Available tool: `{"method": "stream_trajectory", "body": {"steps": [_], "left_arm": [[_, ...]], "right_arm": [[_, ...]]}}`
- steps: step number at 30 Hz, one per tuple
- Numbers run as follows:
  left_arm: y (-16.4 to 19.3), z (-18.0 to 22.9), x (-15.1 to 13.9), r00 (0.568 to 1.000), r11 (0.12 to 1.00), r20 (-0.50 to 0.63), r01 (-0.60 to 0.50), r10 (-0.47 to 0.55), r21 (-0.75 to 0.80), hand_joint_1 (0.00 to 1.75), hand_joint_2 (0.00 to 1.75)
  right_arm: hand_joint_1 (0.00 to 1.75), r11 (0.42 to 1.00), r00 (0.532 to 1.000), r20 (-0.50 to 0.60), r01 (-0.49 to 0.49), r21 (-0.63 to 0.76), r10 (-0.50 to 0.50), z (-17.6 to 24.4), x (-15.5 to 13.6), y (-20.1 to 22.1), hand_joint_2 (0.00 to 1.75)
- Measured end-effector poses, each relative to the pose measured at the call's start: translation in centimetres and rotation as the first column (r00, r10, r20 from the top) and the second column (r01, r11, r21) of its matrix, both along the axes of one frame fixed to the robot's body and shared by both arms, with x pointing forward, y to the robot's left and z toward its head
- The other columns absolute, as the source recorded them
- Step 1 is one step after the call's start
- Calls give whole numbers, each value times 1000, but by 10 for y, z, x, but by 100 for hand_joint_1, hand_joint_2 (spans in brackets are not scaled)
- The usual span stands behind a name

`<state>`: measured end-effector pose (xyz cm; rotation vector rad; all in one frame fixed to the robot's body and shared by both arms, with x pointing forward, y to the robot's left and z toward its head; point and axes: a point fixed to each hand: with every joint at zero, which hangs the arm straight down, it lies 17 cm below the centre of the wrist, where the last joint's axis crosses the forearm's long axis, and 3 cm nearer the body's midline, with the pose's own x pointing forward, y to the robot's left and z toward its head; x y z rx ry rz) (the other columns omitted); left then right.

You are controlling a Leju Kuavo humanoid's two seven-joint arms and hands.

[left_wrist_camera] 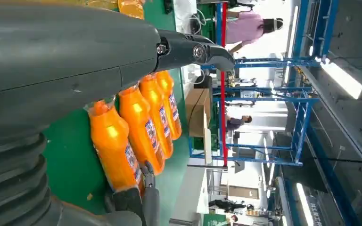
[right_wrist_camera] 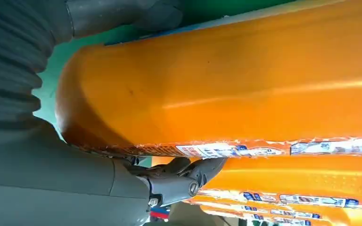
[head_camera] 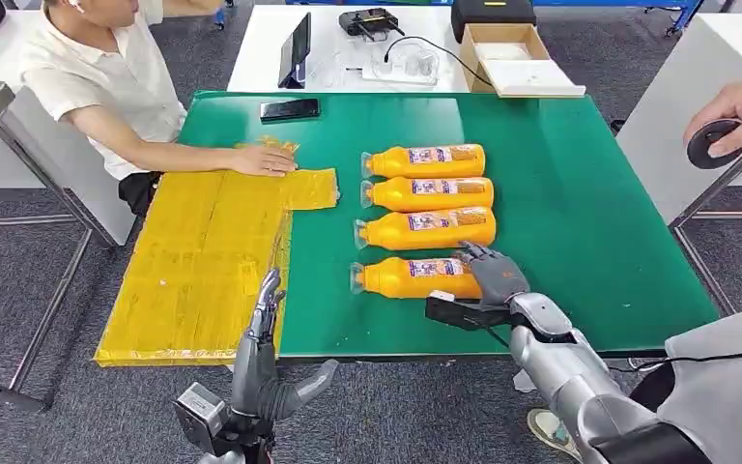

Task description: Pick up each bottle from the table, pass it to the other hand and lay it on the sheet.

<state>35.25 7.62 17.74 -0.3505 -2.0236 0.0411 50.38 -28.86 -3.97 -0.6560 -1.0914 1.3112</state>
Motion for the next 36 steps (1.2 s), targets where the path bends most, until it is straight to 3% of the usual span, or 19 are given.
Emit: {"method": "stream_trajectory", "body": {"steps": [12,16,22,29,33,36], "left_arm": [[5,5,2,1000,1000,8,-20,20,-9,0,175],[11,7,2,999,999,4,-45,45,-20,0,175],[35,3,7,988,987,-62,-146,142,-73,0,175],[46,0,8,981,979,-100,-178,169,-97,0,175],[49,-9,12,974,973,-168,-176,151,-147,0,175],[38,-21,12,968,970,-249,-98,41,-221,0,175]], "right_arm": [[175,979,1000,8,-7,205,5,0,-10,20,175],[175,936,999,40,-6,352,-8,5,-17,37,175],[175,813,975,173,9,583,-136,37,-26,60,175],[175,759,959,229,-25,650,-165,56,-42,78,175],[175,731,931,294,-45,681,-216,76,-42,76,175],[175,697,899,343,-62,715,-272,100,-44,76,175]]}}
